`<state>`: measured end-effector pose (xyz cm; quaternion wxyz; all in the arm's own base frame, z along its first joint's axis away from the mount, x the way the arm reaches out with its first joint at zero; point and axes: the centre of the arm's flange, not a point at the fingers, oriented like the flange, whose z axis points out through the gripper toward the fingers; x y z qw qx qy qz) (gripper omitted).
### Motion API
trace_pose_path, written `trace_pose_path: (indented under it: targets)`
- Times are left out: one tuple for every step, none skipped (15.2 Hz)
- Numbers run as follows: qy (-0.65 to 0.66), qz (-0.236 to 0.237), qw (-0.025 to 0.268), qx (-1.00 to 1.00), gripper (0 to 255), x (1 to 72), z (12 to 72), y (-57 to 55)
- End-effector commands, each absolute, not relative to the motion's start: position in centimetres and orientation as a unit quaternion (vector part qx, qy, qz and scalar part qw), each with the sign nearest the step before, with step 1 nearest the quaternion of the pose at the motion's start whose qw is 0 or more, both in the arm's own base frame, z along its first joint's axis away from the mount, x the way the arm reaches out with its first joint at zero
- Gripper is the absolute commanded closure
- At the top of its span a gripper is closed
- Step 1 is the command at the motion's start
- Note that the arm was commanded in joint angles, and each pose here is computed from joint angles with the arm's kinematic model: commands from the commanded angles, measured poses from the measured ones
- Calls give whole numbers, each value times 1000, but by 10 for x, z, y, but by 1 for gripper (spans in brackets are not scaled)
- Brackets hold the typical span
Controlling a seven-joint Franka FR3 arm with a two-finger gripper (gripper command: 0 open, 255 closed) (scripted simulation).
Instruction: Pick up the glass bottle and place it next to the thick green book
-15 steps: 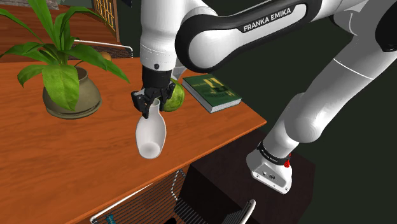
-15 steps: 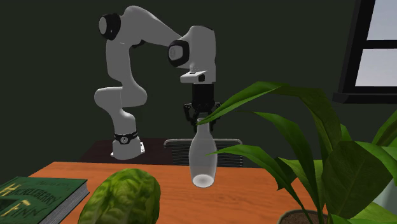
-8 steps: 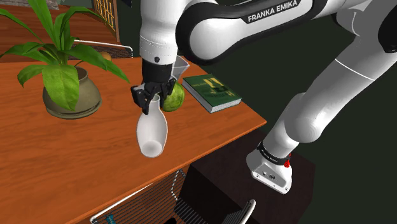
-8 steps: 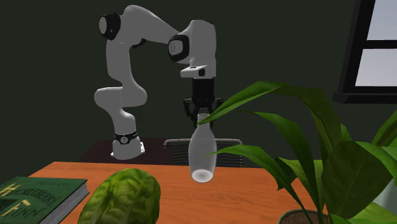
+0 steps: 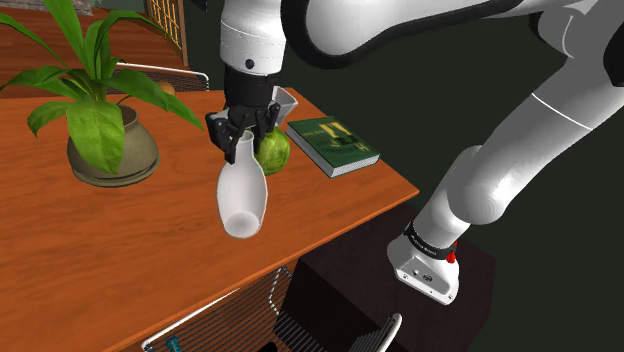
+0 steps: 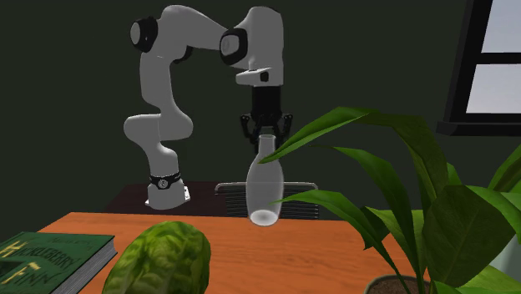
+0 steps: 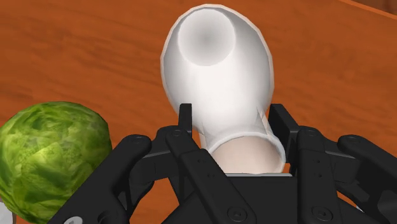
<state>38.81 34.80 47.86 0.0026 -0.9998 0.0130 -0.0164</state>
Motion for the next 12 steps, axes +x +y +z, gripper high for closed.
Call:
trace_pose_path:
  targets:
    - [13, -16, 3, -1000, 255, 389, 489, 349]
    - [13, -16, 3, -1000, 255, 389, 495, 349]
    - [13, -16, 3, -1000, 255, 389, 500, 349]
    - [13, -16, 3, -1000, 255, 389, 505, 349]
    - [13, -16, 3, -1000, 255, 389, 510, 349]
    - [13, -16, 3, -1000, 255, 389, 516, 349]
    - [13, -16, 3, -1000, 255, 389, 521, 349]
    - [13, -16, 3, -1000, 255, 389, 526, 349]
    - [13, -16, 3, -1000, 255, 389, 532, 349]
    - [13, -16, 3, -1000, 255, 389, 537, 349]
    - [13, -16, 3, -1000, 255, 389, 542, 349]
    - [13, -16, 3, -1000, 255, 389, 547, 349]
